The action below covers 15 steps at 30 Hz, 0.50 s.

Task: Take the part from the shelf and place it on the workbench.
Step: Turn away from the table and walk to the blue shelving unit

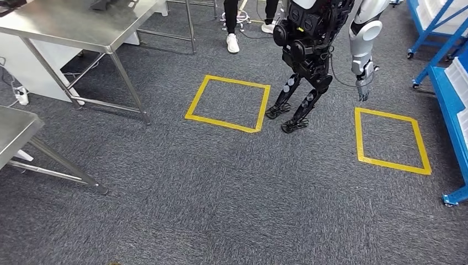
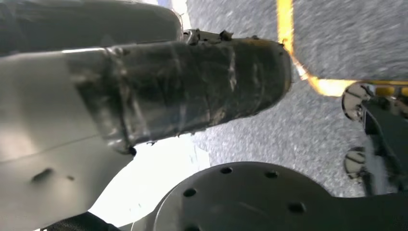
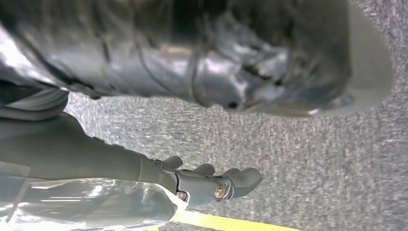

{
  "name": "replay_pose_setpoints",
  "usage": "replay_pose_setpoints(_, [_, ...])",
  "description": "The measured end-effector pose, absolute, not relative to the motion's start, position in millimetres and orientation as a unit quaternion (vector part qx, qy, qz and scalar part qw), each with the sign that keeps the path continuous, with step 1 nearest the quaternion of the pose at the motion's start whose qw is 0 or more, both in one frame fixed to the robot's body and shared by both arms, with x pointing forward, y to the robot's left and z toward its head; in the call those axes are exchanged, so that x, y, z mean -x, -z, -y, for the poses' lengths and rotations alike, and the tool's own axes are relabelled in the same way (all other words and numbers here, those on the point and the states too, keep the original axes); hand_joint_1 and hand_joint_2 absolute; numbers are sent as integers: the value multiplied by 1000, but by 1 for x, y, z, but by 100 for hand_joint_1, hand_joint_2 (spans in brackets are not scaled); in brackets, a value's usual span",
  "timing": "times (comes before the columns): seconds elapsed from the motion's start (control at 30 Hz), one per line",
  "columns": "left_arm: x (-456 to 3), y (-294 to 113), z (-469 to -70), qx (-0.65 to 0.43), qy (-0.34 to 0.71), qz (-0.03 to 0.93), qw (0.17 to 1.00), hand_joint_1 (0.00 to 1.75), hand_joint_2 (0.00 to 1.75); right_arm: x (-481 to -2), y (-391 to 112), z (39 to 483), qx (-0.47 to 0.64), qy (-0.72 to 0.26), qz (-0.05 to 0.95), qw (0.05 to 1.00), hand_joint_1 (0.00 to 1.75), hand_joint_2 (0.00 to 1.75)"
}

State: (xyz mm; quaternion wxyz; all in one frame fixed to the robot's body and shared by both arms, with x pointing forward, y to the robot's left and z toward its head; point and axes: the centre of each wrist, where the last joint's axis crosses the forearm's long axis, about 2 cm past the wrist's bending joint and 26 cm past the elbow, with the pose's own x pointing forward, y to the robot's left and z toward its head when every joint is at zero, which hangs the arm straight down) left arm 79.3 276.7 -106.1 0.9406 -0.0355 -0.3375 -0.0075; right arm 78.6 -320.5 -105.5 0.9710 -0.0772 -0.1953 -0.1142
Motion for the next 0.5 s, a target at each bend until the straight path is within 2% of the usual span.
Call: replay_pose_setpoints(0.5, [-80, 105, -266, 44, 0, 339, 940, 0, 0, -78, 106, 321, 75, 104, 193, 973, 0, 0])
